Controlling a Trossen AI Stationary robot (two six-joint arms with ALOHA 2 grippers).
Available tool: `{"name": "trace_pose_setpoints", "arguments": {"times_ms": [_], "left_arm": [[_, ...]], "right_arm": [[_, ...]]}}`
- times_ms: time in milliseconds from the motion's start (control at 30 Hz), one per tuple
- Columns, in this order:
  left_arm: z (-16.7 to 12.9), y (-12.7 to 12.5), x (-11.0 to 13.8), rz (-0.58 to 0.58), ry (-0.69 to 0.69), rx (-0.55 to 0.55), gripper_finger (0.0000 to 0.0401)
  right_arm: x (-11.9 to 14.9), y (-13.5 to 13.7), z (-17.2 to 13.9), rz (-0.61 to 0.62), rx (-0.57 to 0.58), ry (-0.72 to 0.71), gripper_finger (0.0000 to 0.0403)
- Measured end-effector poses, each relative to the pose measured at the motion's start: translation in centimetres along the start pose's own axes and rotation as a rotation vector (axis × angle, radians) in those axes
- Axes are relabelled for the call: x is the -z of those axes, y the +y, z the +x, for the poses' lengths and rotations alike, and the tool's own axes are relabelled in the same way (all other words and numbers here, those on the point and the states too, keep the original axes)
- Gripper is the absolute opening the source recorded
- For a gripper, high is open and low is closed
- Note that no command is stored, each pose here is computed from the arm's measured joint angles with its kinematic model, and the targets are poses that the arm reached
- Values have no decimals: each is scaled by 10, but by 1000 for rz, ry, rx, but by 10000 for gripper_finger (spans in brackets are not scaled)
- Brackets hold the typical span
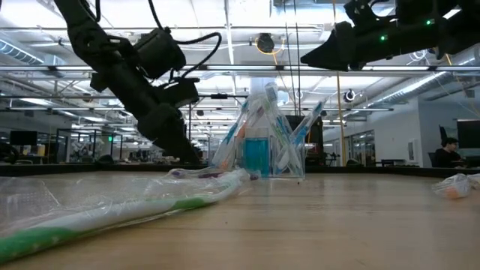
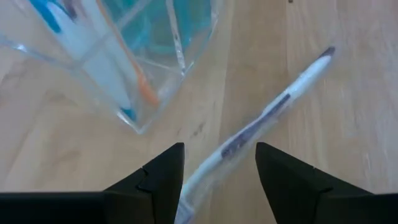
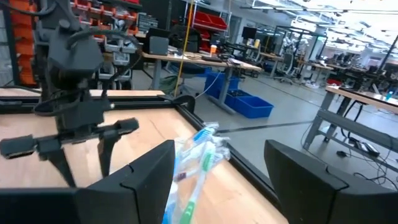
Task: Pick & Place toothbrushing station
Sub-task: Put the top purple toothbrush into the transparent organizer
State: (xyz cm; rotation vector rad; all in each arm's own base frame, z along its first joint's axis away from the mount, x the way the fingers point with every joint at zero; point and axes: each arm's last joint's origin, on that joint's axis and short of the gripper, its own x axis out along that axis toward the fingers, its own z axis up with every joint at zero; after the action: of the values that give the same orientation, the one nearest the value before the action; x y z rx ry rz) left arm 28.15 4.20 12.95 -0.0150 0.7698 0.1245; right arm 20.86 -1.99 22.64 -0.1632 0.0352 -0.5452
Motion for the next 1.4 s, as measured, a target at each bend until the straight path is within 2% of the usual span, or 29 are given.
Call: {"name": "trace_pose_setpoints", "arguments": {"times_ms": [167,367,700,833,967,1100,1267,1400], "left_arm": [[12,0,12,24,68,11,207],[18,1,15,-2,86,35,200],[14,-4,19,25,134,92,85],[10,-13,18,73,138,102,47],[-3,-26,13,182,148,48,17],[-24,-38,-8,354,161,-116,7],[-53,-59,-37,648,154,-322,23],[-69,-69,-54,976,184,-437,16]], "right_arm": [[0,-4,2,4,17,-4,240],[0,-6,4,27,-66,-17,240],[1,-6,5,27,-76,-12,240],[1,-6,5,26,-77,-10,240],[1,-6,4,26,-76,-10,240],[1,-6,4,26,-76,-9,240],[1,-6,4,26,-76,-10,240],[1,-6,4,27,-76,-10,240]]}}
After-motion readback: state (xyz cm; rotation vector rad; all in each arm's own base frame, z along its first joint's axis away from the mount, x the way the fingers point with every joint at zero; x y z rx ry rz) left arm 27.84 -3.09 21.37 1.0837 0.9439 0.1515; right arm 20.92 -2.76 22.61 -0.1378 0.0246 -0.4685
